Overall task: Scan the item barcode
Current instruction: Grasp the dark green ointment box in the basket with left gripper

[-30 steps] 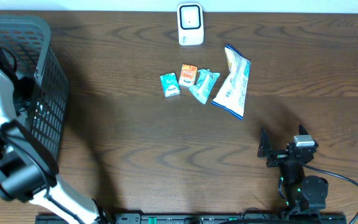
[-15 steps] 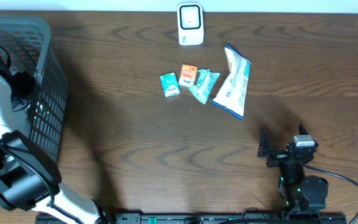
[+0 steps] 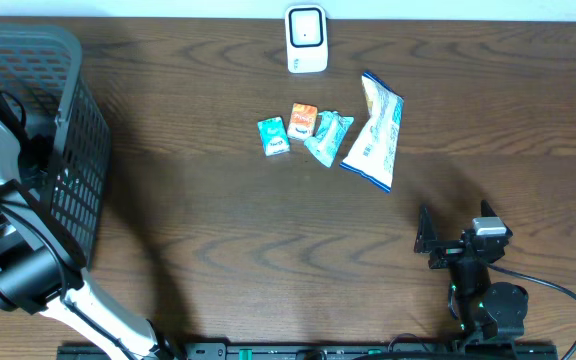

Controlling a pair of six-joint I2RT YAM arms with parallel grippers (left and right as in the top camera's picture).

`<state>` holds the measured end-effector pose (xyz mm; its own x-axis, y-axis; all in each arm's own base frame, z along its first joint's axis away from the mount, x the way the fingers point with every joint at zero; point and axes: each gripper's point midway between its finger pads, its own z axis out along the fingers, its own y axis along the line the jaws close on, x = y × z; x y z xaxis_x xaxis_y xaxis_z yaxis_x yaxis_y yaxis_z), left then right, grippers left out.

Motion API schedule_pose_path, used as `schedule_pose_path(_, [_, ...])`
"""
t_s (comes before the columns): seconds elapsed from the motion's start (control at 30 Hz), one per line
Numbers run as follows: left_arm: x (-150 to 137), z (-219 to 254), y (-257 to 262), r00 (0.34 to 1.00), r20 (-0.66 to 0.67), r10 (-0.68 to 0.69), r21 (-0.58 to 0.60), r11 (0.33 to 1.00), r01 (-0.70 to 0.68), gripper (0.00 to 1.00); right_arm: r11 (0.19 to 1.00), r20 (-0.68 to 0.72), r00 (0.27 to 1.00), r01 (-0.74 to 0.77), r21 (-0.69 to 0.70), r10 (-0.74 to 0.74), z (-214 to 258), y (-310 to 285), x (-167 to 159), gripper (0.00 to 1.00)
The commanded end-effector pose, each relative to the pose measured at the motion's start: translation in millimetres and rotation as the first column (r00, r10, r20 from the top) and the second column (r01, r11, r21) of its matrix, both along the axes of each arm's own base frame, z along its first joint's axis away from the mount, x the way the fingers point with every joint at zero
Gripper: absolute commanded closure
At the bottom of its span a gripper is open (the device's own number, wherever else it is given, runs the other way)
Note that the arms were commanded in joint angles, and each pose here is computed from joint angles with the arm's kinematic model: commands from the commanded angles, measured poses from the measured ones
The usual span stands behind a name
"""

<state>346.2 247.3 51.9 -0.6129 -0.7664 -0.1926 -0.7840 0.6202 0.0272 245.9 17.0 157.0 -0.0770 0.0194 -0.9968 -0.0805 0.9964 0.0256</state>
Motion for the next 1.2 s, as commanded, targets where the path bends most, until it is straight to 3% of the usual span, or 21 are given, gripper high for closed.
schedule_pose_path(0.0, [9.2, -5.8, -9.2, 0.998, 0.044, -0.039, -0.058, 0.997, 0.041, 0.15, 1.0, -0.003, 1.0, 0.014, 0.013, -0.014, -0.8, -2.7, 0.0, 0.01])
schedule_pose_path(0.17, [12.9, -5.6, -12.1, 0.993, 0.055, -0.104, -0.063, 0.992, 0.107, 0.15, 1.0, -0.003, 1.0, 0.014, 0.013, -0.014, -0.8, -2.7, 0.0, 0.01])
schedule_pose_path(0.73, [-1.4, -27.5, -20.9, 0.995, 0.019, -0.094, -0.09, 0.991, 0.095, 0.16, 1.0, -0.003, 1.0, 0.014, 0.013, -0.014, -0.8, -2.7, 0.0, 0.01])
schedule_pose_path(1.0, [-1.6, -27.6, -21.0, 0.995, 0.018, -0.094, -0.091, 0.991, 0.095, 0.36, 1.0, -0.003, 1.0, 0.014, 0.013, -0.014, -0.8, -2.7, 0.0, 0.01])
schedule_pose_path(1.17, [-2.9, -25.2, -21.9, 0.995, 0.016, -0.094, -0.092, 0.991, 0.095, 0.37, 1.0, -0.003, 1.0, 0.014, 0.013, -0.014, -0.8, -2.7, 0.0, 0.01])
